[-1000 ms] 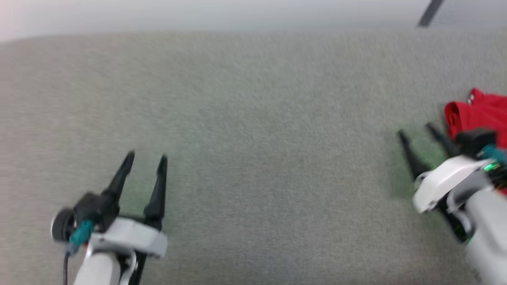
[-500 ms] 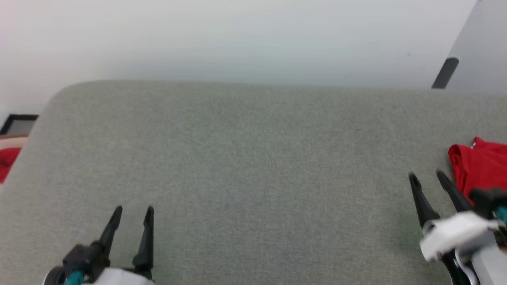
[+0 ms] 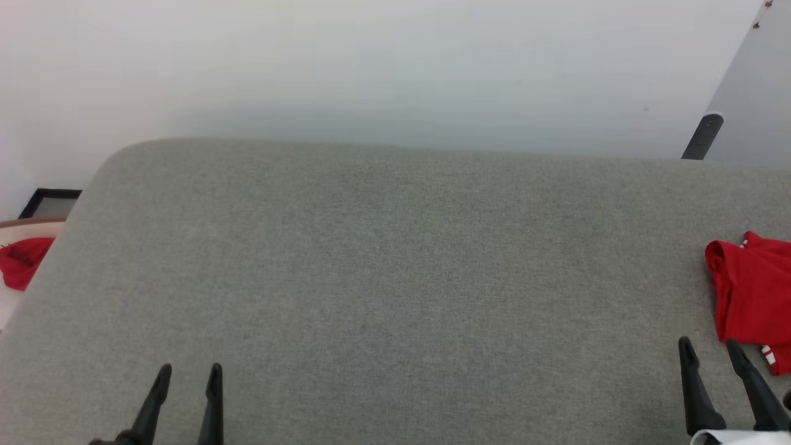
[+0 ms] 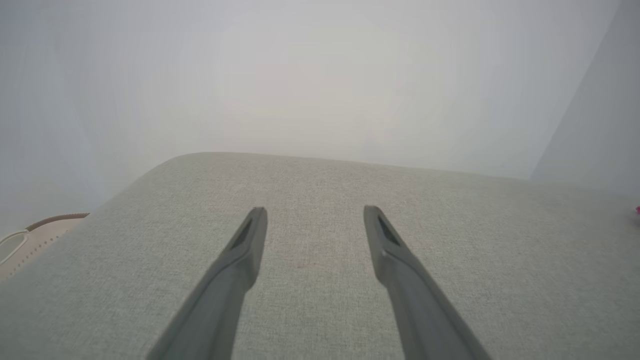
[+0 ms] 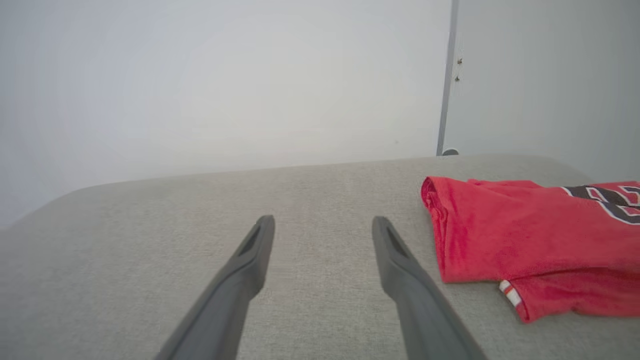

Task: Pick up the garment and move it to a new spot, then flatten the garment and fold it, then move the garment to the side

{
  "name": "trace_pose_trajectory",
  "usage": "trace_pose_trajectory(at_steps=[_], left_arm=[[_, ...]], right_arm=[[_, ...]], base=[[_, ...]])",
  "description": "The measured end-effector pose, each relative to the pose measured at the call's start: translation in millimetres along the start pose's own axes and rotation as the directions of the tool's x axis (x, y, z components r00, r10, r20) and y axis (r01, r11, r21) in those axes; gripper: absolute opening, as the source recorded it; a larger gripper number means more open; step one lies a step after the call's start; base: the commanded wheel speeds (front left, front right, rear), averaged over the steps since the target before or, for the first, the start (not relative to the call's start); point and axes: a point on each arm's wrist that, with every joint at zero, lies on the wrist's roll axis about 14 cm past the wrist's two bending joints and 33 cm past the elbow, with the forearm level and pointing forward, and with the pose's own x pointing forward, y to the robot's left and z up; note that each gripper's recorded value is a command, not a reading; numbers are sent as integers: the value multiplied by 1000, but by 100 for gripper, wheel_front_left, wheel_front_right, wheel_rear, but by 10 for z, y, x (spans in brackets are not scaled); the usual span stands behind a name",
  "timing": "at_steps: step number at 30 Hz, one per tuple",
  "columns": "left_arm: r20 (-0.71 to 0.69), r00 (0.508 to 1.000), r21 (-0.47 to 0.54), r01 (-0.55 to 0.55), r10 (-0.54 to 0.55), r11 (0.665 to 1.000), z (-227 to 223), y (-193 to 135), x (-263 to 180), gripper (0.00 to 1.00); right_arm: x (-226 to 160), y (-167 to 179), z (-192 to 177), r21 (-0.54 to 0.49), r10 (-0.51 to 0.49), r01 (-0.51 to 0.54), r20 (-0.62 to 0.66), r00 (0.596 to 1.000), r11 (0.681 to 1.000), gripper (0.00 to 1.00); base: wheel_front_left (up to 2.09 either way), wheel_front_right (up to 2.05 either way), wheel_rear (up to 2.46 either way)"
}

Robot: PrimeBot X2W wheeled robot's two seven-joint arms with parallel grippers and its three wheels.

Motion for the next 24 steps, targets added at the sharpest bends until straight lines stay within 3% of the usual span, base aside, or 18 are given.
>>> trace_pose_trajectory(at_steps=[24], left_arm=[[-19,996,-18,85,-86,996,-29,-190,2,100]], right_arm=[[-175,86,301,-16,-39,39,39,998,999,100]], base=[[0,0,0]])
